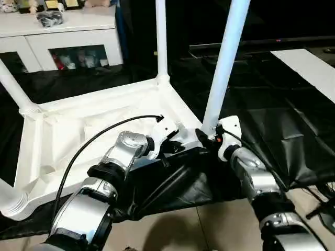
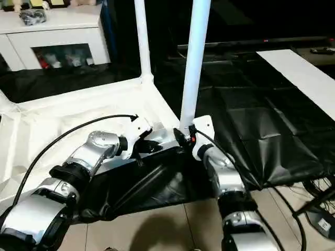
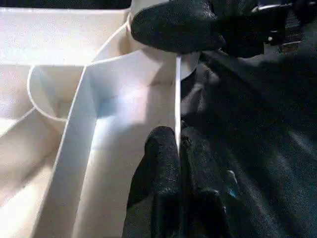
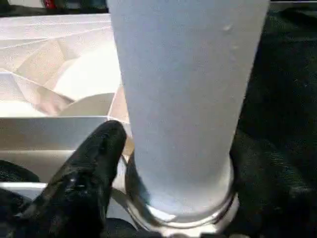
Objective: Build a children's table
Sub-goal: Rotate leg to tighten
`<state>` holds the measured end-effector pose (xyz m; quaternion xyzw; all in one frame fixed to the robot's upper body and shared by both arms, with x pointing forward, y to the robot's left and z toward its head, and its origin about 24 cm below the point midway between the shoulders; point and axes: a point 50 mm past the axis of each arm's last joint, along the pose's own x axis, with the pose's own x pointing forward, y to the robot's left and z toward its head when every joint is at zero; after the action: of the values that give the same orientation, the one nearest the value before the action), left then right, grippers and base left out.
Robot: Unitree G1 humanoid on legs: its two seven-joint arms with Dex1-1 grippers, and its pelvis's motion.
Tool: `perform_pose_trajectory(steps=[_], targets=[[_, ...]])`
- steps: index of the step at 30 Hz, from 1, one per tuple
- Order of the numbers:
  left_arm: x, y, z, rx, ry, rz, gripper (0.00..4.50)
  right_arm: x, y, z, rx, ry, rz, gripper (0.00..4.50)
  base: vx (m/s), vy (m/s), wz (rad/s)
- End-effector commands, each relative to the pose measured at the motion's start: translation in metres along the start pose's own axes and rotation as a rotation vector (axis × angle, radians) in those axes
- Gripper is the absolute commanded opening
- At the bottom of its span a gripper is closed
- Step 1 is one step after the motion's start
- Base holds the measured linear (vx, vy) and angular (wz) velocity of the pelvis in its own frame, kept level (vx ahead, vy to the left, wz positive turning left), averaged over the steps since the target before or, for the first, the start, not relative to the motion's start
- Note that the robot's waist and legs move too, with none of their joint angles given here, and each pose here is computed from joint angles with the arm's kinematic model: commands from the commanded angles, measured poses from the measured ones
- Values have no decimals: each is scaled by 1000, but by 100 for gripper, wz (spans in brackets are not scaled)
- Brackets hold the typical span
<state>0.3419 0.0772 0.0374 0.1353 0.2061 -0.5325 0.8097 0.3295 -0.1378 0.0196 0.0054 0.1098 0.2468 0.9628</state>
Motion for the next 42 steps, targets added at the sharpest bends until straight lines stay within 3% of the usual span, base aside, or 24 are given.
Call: perform_pose_trajectory(steps=[1, 5, 12, 22, 25, 27, 33, 38, 42], targets=[[13, -18, 11, 36, -82, -121, 0, 9, 29, 4, -3, -30, 187, 383, 0, 0, 0], [-4, -13, 6, 34, -106, -222, 0, -10, 14, 6, -101, -11, 360, 423, 0, 0, 0], [-18, -11, -1, 60, -70, -309, 0, -26, 7, 8, -161, 39, 576, 423, 52, -24, 4], [-33, -8, -11, 116, 51, -426, 0, -34, 6, 11, -213, 171, 873, 332, 0, 0, 0], [-34, -7, -11, 125, 60, -430, 0, -34, 7, 11, -213, 185, 902, 325, 0, 0, 0], [-35, -7, -11, 130, 68, -432, 0, -34, 8, 11, -213, 203, 929, 291, 0, 0, 0], [-36, -4, -13, 138, 86, -426, 0, -33, 10, 10, -200, 215, 958, 253, 0, 0, 0], [-36, -4, -14, 131, 89, -421, 0, -33, 12, 7, -176, 209, 957, 248, 0, 0, 0], [-29, -4, -11, 92, 67, -359, 0, -26, 17, 6, -97, 148, 824, 248, 0, 0, 0]])
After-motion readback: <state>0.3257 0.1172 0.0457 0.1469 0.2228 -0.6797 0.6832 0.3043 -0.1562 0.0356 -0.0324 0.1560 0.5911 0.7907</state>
